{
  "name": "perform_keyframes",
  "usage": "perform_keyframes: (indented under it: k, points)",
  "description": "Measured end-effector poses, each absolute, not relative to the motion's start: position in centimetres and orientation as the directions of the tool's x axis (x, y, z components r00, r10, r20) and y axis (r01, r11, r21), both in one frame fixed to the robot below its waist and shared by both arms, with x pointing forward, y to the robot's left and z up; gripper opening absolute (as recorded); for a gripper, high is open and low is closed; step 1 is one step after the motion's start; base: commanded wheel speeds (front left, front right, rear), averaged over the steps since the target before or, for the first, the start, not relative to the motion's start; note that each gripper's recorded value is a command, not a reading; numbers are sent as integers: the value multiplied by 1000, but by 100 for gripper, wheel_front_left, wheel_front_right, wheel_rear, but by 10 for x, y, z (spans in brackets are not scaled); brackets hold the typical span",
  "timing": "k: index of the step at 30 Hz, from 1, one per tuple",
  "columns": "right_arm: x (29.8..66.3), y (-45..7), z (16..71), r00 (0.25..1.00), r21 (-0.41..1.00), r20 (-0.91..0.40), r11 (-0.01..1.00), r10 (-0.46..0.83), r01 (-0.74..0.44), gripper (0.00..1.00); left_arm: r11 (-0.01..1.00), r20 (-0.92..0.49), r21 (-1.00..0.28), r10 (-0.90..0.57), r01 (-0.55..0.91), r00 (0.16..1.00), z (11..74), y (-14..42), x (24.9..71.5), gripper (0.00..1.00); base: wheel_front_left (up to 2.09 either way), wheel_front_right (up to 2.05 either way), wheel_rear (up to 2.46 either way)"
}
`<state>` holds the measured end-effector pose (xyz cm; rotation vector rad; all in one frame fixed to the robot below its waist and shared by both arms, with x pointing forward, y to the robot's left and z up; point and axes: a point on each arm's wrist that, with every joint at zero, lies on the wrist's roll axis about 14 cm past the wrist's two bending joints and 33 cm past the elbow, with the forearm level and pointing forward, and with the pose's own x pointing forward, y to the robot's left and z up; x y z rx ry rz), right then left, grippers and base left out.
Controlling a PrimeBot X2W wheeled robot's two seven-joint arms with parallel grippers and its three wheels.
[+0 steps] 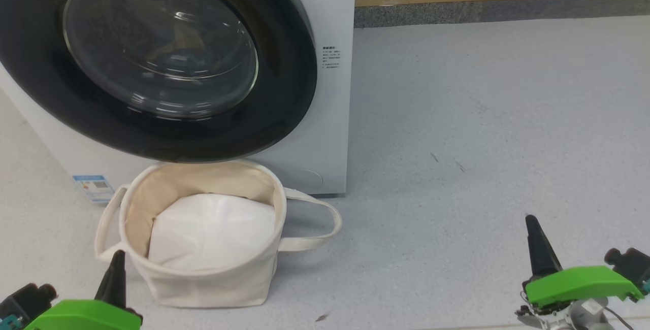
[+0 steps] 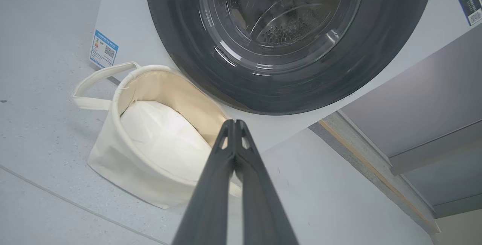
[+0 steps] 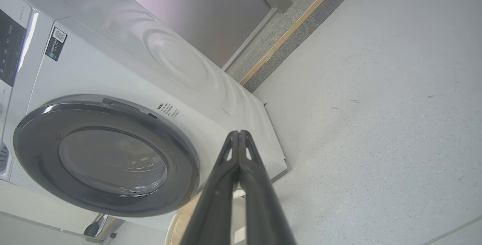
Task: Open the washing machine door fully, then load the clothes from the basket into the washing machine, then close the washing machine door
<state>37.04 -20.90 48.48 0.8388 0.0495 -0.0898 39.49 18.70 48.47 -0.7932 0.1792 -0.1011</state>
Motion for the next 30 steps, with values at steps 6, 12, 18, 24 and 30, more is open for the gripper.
perform_keyframes:
  k: [6,12,18,24,30]
  points:
    - [371,-208,485,995,779,-81,619,-57,99,0,649,-117,-761,-145,5,983,485,187,394,0,0,0,0]
    - [372,-208,484,995,815,-83,570,-56,100,0,600,-129,-799,-139,-21,982,480,185,391,0,0,0,0]
    - [373,-208,484,995,849,-85,519,-53,100,0,551,-121,-834,-129,-30,984,483,186,391,0,0,0,0]
    - [374,-207,484,995,879,-88,466,-48,100,0,498,-115,-866,-117,-42,987,484,186,392,0,0,0,0]
    - [375,-208,484,995,906,-84,412,-49,97,0,437,-107,-898,-112,-47,988,485,184,392,0,0,0,0]
